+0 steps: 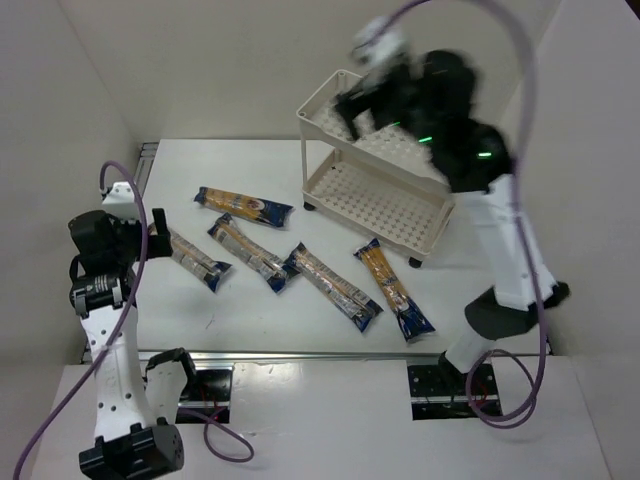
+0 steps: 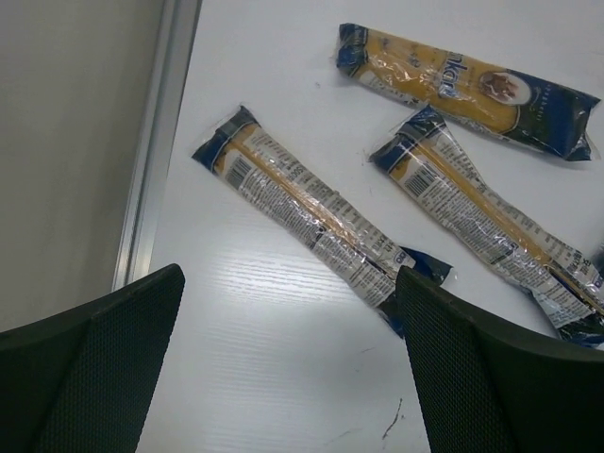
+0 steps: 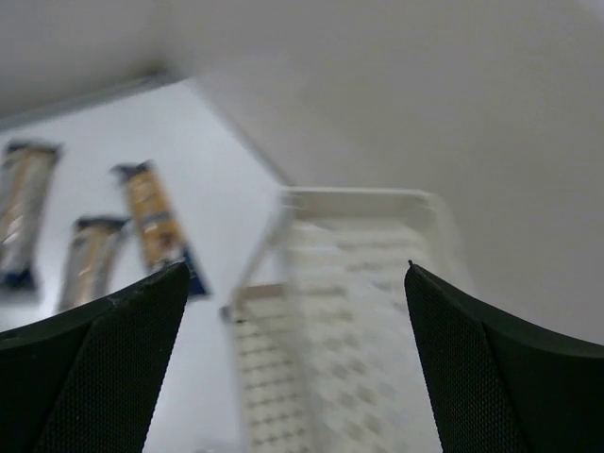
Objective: Place and organize the pasta boxes and bags onto the shelf
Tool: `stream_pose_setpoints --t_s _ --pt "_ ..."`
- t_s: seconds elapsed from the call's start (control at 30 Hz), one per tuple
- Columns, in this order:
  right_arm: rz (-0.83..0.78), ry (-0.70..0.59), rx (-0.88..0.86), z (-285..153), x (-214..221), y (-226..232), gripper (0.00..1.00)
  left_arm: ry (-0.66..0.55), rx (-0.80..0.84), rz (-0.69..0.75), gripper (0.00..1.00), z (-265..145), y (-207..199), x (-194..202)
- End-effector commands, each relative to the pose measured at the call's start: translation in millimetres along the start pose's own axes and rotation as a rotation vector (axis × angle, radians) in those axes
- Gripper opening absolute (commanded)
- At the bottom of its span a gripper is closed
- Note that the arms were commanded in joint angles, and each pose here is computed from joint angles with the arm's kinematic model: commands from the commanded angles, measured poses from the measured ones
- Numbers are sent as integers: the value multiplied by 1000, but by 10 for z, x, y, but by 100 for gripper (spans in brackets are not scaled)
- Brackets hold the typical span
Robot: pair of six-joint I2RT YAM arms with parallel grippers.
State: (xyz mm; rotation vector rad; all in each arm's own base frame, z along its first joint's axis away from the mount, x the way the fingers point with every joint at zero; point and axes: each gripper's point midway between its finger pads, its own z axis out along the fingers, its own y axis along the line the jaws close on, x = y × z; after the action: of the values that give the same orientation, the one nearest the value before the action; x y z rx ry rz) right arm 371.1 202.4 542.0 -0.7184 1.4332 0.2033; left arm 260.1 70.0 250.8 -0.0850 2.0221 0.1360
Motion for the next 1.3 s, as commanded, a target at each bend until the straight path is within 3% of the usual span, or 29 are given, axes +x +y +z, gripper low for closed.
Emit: stream_pose_setpoints --t_s 0.0,0.1,0.17,0.27,0.37,0.4,0.47,0.5,0.6,0.73,0.87,1.0,1.27 --pt "-218 26 -2 314 -122 1001 100 -41 8 -80 100 21 36 -71" --pt "-98 49 -322 431 35 1903 100 -40 -19 -103 100 3 107 -34" --pt "-56 134 -422 447 328 2174 100 -27 -30 -122 100 -7 126 31" --pt "-47 321 -521 314 1053 2472 100 -17 -48 -149 100 -9 162 112" --pt "-17 506 -596 -113 1803 2659 100 -19 -27 -195 100 14 120 133" --pt "-36 650 -630 -340 2416 2779 100 -40 -18 -189 100 -1 106 85" --pt "-50 728 -572 -589 2806 2629 100 -39 -18 -200 100 17 103 107" --pt "-42 841 -568 -808 3237 2595 100 -38 -32 -200 100 17 126 111" --pt "103 974 -476 -1041 3692 2289 100 -38 -44 -220 100 39 149 105" --pt "217 1036 -296 -985 3968 1919 100 -39 -43 -241 100 118 154 156" --pt "142 1147 -142 -971 4359 1705 100 -63 -52 -314 100 148 214 119" --pt "184 1268 -195 -1048 4683 1853 100 -62 -22 -344 100 165 199 169" --pt "167 1427 -69 -1154 5156 1729 98 -54 -44 -353 100 178 257 197"
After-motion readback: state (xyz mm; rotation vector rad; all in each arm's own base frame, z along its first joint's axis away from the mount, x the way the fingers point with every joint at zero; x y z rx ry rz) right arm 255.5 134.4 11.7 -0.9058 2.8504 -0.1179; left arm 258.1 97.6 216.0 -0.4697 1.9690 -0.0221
